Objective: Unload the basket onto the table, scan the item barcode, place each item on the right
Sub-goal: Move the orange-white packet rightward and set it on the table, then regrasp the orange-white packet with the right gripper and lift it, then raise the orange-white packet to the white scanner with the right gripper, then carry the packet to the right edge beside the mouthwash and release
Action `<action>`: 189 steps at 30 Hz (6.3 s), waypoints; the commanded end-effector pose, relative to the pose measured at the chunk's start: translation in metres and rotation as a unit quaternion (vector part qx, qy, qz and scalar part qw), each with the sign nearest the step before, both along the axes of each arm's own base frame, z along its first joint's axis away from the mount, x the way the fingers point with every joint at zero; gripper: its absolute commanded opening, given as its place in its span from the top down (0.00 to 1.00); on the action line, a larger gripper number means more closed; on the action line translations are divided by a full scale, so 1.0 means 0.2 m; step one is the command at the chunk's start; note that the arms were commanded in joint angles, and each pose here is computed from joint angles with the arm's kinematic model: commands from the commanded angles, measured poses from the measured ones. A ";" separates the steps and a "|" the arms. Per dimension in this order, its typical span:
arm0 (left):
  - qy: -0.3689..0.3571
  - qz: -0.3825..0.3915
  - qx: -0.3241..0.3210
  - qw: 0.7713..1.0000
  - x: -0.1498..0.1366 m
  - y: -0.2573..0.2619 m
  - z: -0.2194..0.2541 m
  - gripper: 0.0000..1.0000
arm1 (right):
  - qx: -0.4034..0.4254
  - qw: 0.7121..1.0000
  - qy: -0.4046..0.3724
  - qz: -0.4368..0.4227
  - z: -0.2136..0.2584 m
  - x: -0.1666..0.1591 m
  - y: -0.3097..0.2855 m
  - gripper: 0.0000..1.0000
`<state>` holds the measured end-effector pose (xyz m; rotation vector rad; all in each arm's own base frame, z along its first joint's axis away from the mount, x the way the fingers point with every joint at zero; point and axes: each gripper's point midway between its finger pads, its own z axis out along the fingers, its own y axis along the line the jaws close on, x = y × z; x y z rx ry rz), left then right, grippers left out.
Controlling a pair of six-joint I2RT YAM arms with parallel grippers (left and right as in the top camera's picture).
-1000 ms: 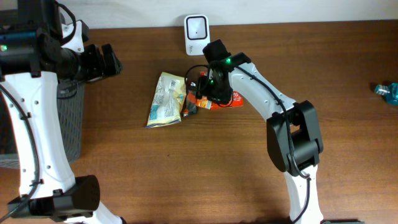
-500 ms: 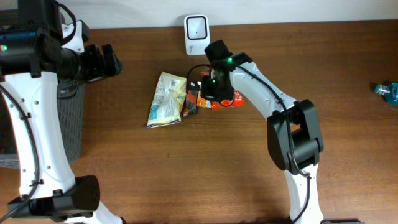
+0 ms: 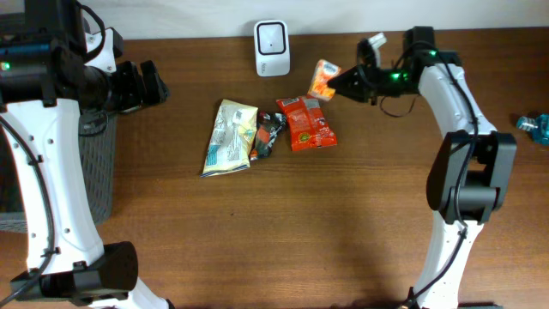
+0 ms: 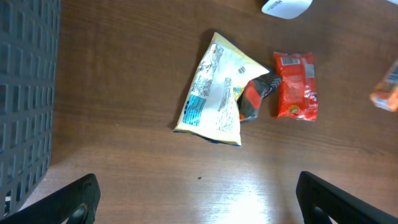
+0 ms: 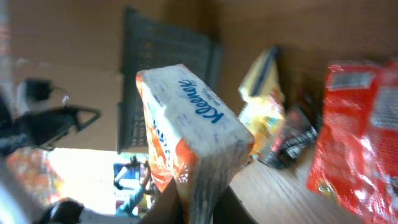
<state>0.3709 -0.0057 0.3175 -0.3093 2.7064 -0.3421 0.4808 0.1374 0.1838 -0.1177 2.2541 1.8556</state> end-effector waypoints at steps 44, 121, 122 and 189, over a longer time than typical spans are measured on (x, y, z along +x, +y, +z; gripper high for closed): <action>-0.006 0.004 -0.001 1.000 -0.01 0.00 0.03 0.01 | -0.482 0.847 0.205 -0.086 -0.87 -0.29 -0.73 0.48; -0.006 0.004 -0.001 1.000 -0.01 0.00 0.03 0.01 | 0.076 0.992 -0.061 0.075 -0.03 -0.07 0.25 0.96; -0.006 0.004 -0.001 1.000 -0.01 0.00 0.03 0.01 | 0.058 0.995 -0.047 0.069 -0.06 -0.06 0.26 0.96; -0.006 0.004 -0.001 1.000 -0.01 0.00 0.03 0.01 | -0.575 0.543 0.321 -0.521 -0.37 -0.32 -2.35 0.96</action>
